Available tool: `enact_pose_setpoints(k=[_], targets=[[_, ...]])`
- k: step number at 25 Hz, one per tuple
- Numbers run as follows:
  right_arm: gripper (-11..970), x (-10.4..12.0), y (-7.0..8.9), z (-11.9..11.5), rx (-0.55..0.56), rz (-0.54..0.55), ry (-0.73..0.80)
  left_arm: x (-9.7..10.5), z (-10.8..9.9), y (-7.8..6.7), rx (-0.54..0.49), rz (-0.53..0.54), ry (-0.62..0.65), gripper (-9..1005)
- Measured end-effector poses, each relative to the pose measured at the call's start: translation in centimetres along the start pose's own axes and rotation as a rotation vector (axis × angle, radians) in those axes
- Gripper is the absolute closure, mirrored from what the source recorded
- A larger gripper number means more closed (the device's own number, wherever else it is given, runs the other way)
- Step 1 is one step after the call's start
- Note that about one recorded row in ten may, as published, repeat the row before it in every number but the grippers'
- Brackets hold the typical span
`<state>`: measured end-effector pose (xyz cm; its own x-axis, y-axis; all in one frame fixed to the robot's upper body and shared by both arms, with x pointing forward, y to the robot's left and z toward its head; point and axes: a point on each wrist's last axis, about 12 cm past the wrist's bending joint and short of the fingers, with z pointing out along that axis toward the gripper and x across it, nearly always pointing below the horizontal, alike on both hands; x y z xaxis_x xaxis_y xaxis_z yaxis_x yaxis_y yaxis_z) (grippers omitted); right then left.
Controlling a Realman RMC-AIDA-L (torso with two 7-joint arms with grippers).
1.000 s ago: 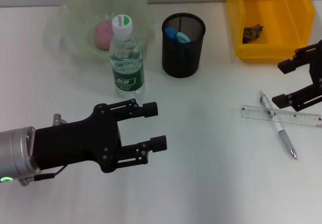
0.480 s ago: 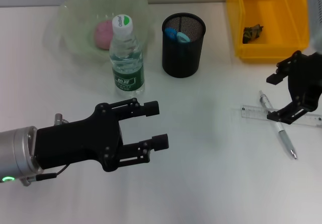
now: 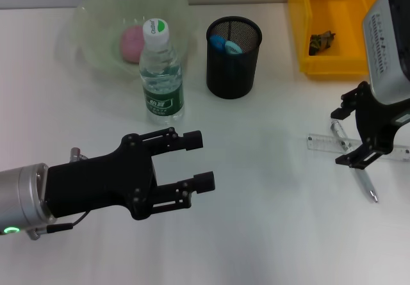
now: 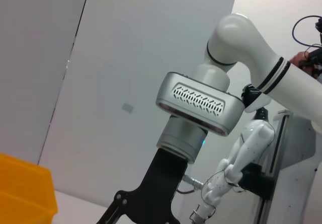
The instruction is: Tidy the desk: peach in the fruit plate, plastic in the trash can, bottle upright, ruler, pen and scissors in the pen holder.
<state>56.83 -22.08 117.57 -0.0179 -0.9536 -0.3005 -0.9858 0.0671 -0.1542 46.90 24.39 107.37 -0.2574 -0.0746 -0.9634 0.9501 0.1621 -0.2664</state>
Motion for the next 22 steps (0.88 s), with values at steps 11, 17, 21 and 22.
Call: enact_pose_setpoints(k=[11, 17, 21, 22], targets=[[136, 0.5, -0.2, 2.7, 0.009, 0.013, -0.022, 0.2, 0.5, 0.4, -0.006, -0.015, 0.012, 298], [136, 0.6, -0.4, 3.4, 0.012, 0.016, -0.019, 0.1, 1.0, 0.5, 0.015, -0.011, 0.024, 298], [137, 0.6, -0.6, 3.5, 0.021, 0.016, -0.017, 0.2, 1.0, 0.6, 0.009, -0.015, 0.026, 298], [137, 0.6, -0.6, 3.5, 0.025, 0.014, -0.017, 0.2, 1.1, 0.7, 0.003, -0.015, 0.029, 298]])
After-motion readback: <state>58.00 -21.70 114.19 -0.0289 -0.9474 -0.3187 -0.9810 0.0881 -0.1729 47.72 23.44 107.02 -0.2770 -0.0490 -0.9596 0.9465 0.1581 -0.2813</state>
